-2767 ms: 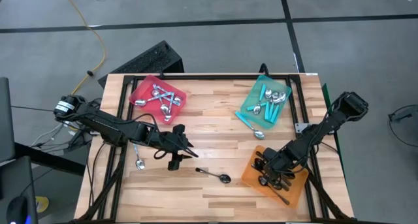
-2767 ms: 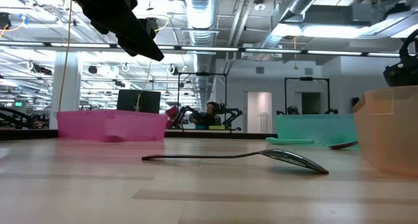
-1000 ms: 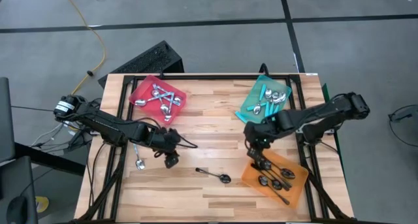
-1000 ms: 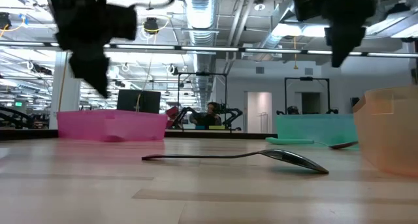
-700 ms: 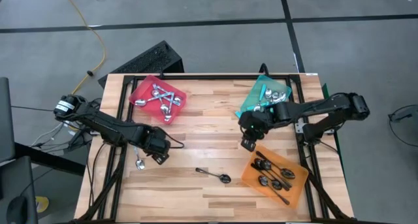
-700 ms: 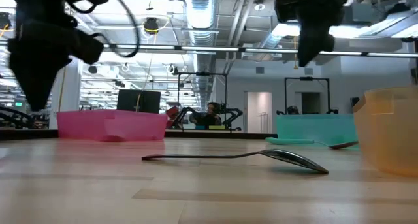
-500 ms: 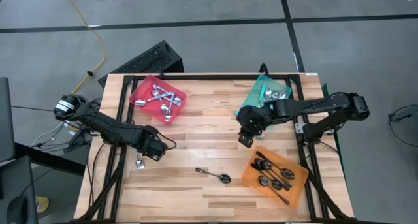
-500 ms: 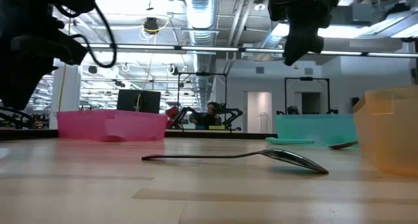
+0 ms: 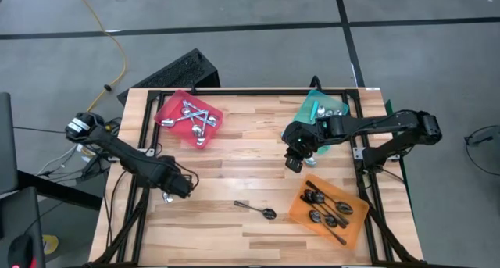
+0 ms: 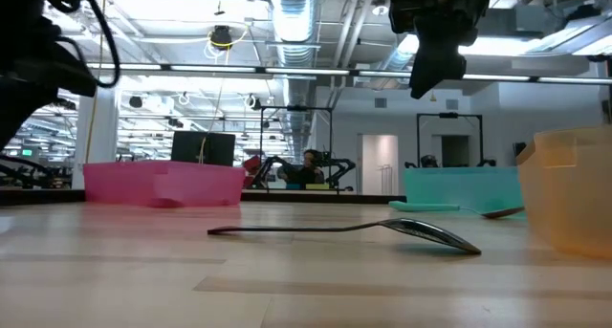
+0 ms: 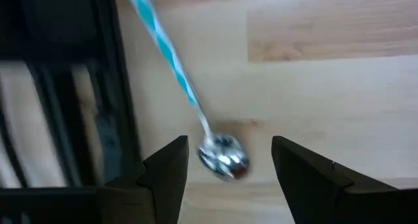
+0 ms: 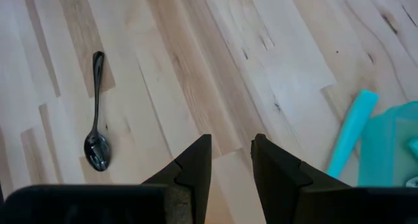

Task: Sort silverware by color (type)
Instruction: Put the blue patterned spoon into the red bin

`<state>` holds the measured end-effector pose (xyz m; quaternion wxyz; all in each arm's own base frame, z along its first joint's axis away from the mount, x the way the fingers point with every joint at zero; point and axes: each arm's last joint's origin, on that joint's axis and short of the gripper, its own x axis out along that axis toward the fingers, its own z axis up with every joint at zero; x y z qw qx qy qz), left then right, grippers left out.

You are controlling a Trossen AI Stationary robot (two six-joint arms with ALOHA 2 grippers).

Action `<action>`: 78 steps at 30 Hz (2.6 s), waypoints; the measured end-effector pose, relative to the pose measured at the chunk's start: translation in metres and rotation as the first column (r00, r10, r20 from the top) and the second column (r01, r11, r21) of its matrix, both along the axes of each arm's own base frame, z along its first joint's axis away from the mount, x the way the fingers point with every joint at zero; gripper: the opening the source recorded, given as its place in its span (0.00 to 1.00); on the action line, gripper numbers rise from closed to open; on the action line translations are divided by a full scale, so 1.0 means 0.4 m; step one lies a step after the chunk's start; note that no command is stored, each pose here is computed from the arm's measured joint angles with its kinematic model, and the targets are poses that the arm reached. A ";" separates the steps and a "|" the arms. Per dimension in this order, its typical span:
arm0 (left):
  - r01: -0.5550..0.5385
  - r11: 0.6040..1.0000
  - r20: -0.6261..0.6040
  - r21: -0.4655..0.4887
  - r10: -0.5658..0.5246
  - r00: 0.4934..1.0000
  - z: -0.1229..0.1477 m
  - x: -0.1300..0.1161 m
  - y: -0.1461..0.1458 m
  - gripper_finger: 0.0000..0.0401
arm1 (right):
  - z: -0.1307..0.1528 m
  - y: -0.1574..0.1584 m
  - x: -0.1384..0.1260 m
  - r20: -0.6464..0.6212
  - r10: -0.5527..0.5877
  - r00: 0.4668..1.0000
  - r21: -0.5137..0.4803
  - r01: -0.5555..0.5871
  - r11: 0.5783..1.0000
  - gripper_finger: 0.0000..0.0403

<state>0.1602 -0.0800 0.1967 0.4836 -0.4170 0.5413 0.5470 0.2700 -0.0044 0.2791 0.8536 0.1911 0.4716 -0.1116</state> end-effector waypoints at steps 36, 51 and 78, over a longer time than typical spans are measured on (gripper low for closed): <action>-0.321 0.942 0.093 0.100 0.313 0.945 -0.153 -0.067 -0.005 0.51 | 0.004 0.000 0.006 0.028 0.036 0.999 -0.023 -0.035 0.999 0.33; -0.296 0.948 0.110 0.116 0.284 0.952 -0.162 -0.068 0.000 0.22 | 0.007 0.000 0.012 0.056 0.035 0.998 -0.024 -0.034 0.999 0.33; -0.092 0.989 0.302 0.111 0.055 0.952 -0.125 -0.003 -0.028 0.00 | 0.010 0.000 0.016 0.076 0.040 0.996 -0.028 -0.038 0.999 0.33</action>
